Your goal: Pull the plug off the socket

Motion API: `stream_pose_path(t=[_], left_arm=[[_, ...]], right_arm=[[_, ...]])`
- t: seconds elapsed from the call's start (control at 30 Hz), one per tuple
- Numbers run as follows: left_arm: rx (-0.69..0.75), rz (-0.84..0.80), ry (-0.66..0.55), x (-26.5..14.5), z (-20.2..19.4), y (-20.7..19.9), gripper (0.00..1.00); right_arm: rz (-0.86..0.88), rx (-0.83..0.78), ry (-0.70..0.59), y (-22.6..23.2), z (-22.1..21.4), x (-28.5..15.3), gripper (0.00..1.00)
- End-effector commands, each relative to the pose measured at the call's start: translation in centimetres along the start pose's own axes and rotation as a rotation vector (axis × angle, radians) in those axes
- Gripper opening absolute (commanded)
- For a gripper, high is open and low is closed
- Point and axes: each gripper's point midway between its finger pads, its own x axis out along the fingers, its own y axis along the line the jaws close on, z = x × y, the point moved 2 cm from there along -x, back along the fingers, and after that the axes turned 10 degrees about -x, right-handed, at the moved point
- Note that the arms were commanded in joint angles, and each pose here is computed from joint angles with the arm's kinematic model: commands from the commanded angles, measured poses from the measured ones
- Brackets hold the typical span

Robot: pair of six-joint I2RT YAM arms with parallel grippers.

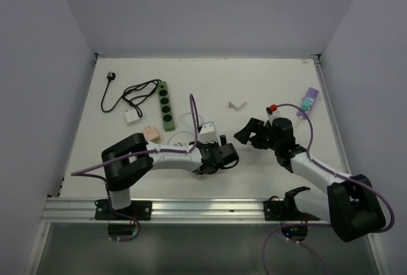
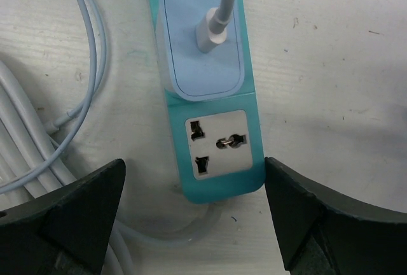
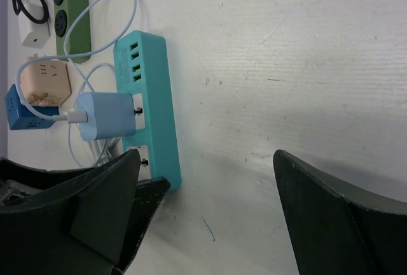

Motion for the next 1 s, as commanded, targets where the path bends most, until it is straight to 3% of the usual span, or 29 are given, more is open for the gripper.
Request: stream_pose_path(t=[0.0,0.3,0.5,0.63,0.77,0.97], left_arm=[[-0.039,0.018,-0.118,0.9,1.2,0.3,0.92],[0.014,0.003,-0.137,2.3,-0.4,0.5,0.79],[0.027,-0.015,-0.137,1.7,0.1,0.7,0.54],[0.043,-0.117,-0.117,0.6,0.7,-0.4,0.26],[0.05,-0.249,-0.091,-1.0,1.2,-1.5,0.1],[0.056,-0.435,-0.058,-2.8,1.3,-2.4,0.04]], right_arm=[[-0.025,-0.011,-0.039,-0.2,0.6,-0.4,0.89],[-0.031,-0.003,-0.031,-0.3,0.3,-0.5,0.89],[-0.011,-0.015,-0.03,0.2,0.7,-0.7,0.89],[0.031,-0.02,-0.018,1.0,0.8,-0.8,0.89],[0.098,0.022,0.03,2.3,0.7,-0.4,0.89],[0.205,0.093,0.096,4.5,-0.2,0.8,0.88]])
